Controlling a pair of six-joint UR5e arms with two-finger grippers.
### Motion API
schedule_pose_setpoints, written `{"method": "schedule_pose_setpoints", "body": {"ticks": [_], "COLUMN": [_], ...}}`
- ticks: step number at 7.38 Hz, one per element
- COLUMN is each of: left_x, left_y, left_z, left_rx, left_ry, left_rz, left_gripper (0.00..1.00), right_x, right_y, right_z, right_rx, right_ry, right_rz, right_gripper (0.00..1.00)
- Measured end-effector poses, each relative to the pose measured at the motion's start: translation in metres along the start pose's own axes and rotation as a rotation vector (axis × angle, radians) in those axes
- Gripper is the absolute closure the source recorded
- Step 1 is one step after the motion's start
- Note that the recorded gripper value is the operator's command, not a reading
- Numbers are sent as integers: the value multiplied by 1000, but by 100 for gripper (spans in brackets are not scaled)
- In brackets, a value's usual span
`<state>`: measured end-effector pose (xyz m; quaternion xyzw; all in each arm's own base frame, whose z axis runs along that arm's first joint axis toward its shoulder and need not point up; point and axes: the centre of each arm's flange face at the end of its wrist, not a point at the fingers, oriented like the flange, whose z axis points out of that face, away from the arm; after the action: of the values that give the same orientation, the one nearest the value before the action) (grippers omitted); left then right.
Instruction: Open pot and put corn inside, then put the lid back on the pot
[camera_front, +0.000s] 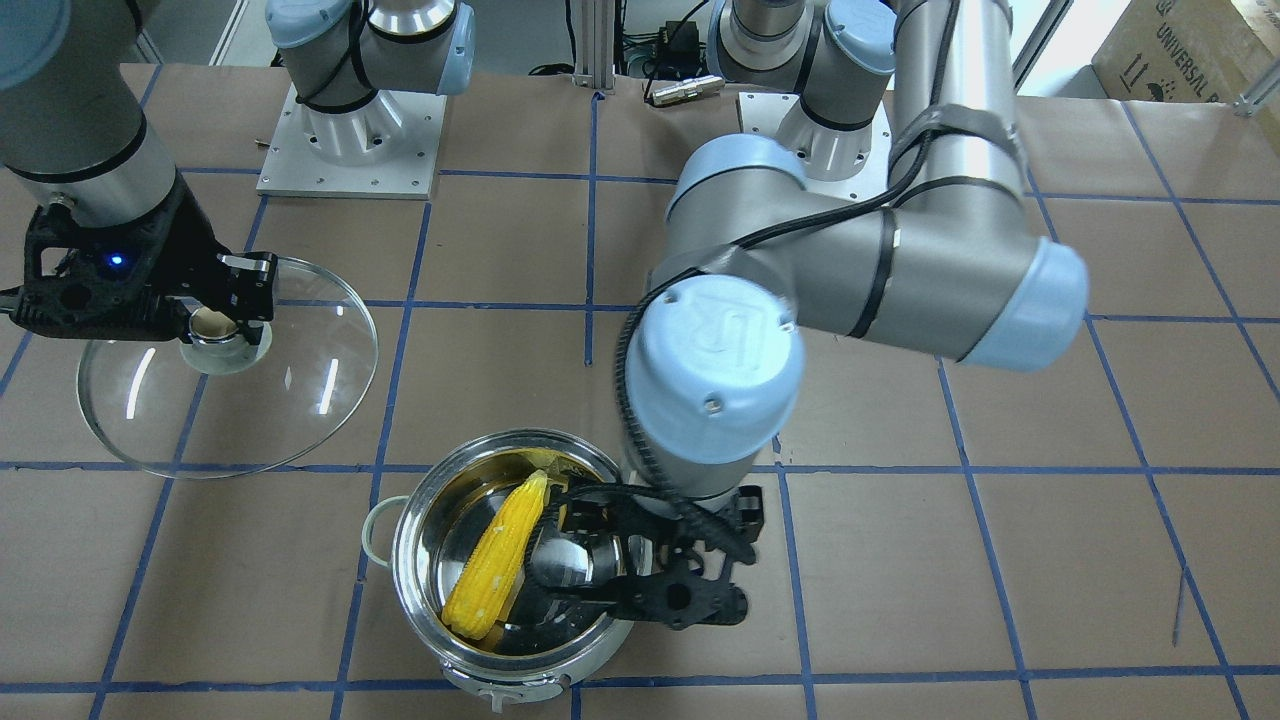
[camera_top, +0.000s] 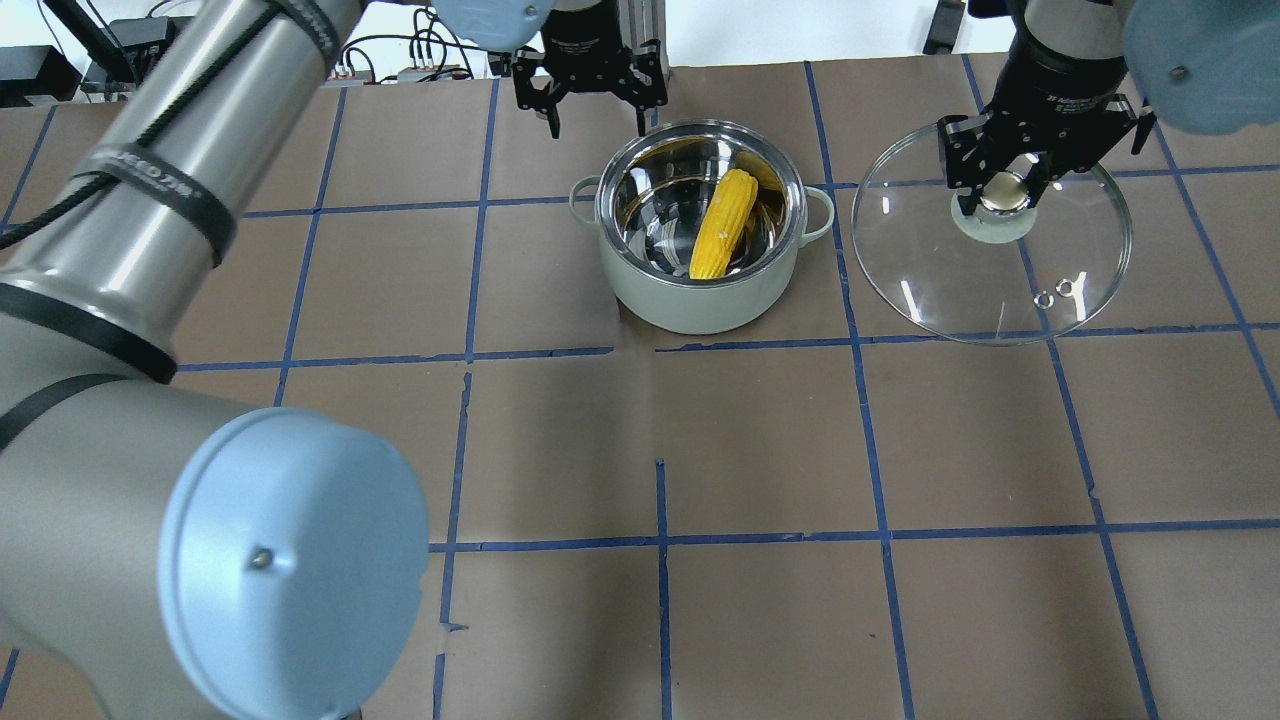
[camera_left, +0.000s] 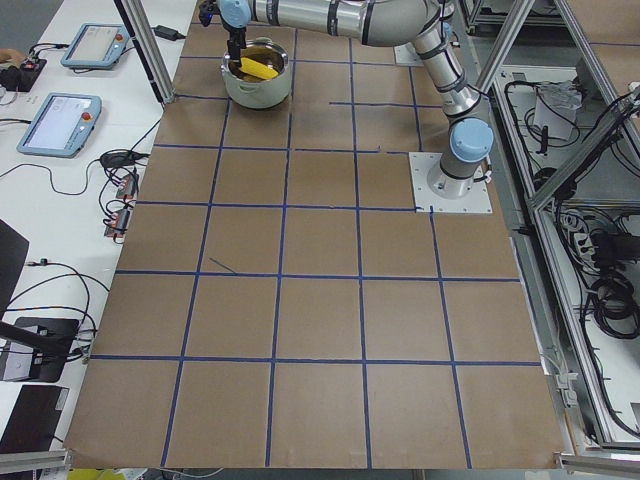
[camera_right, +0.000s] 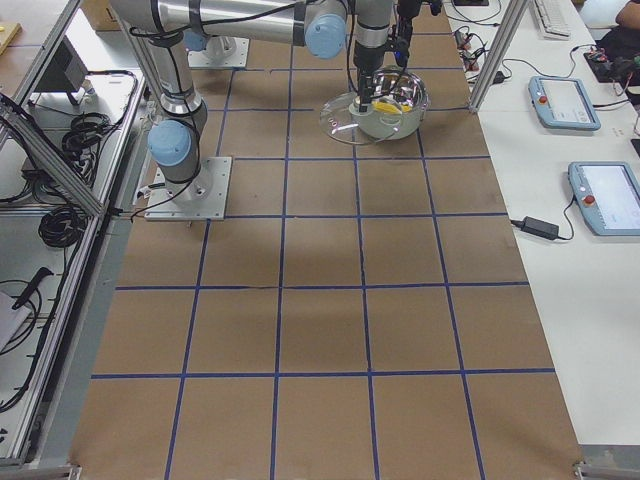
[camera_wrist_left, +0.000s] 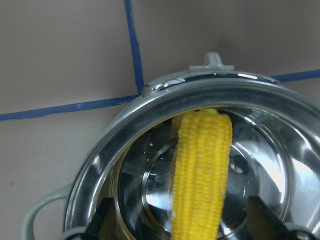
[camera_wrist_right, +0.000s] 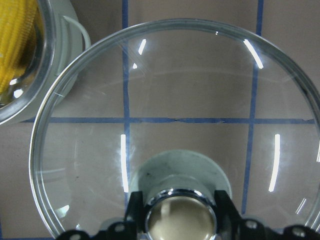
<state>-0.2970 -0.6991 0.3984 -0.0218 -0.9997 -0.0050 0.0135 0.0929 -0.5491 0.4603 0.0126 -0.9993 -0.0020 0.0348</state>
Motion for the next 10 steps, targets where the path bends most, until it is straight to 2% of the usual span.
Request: {"method": "schedule_pose_setpoints", "body": {"ticks": [1, 3, 5, 6, 8, 10], "left_x": [-36, -110, -166, -180, -187, -185], "left_y": [19, 84, 161, 193, 220, 212], "left_z": [-23, -69, -101, -113, -124, -131], "left_rx": [1, 2, 12, 14, 17, 47], "left_ry": [1, 2, -12, -43, -74, -75], "left_rz": [-16, -18, -28, -31, -26, -27], "left_gripper": [0, 0, 0, 0, 0, 0], "right_x": [-21, -71, -116, -140, -185, -217], "right_y": [-3, -11, -27, -37, -68, -99], "right_z": [-7, -20, -8, -1, 15, 36], "right_rx": [18, 42, 24, 15, 2, -13], "right_ry": [-22, -43, -61, -75, -94, -107], "right_rz": [11, -9, -54, -83, -136, -169], "right_gripper": [60, 60, 60, 60, 60, 61]}}
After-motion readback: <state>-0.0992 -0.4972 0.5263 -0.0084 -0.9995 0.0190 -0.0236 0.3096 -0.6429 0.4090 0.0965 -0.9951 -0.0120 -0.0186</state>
